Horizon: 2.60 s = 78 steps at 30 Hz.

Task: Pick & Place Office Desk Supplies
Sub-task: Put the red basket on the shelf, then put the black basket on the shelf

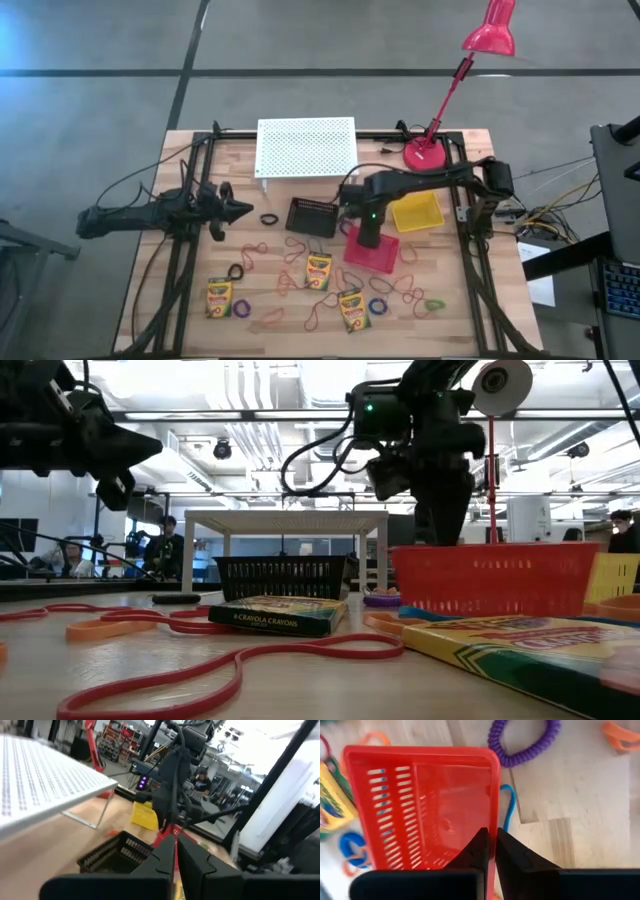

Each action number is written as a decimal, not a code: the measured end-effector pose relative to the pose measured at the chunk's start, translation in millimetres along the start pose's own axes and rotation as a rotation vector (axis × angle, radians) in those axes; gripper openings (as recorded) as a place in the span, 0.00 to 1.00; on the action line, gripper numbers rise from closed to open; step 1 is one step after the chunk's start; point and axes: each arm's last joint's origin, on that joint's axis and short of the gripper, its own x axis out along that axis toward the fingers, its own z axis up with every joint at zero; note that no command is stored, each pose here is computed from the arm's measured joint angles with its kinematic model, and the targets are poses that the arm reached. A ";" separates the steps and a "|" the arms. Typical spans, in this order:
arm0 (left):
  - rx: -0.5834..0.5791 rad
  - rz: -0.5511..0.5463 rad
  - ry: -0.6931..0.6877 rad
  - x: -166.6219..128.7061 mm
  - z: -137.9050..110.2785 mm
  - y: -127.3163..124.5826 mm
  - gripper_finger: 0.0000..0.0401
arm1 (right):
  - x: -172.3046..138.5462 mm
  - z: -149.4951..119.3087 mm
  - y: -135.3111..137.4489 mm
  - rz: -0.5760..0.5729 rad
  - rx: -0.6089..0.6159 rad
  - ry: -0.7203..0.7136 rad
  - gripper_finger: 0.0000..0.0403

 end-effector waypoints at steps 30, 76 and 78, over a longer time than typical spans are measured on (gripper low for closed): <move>-0.166 0.058 -0.040 0.3 1.3 1.6 0.07 | -189.6 47.0 -149.7 0.198 0.982 -0.708 0.03; -0.278 0.194 0.188 -2.1 18.6 -8.3 0.03 | -225.1 15.6 -87.5 -0.118 0.481 -0.807 0.40; -0.242 0.226 0.280 0.9 28.5 -14.5 0.01 | -223.1 10.7 -69.0 -0.182 0.422 -0.795 0.39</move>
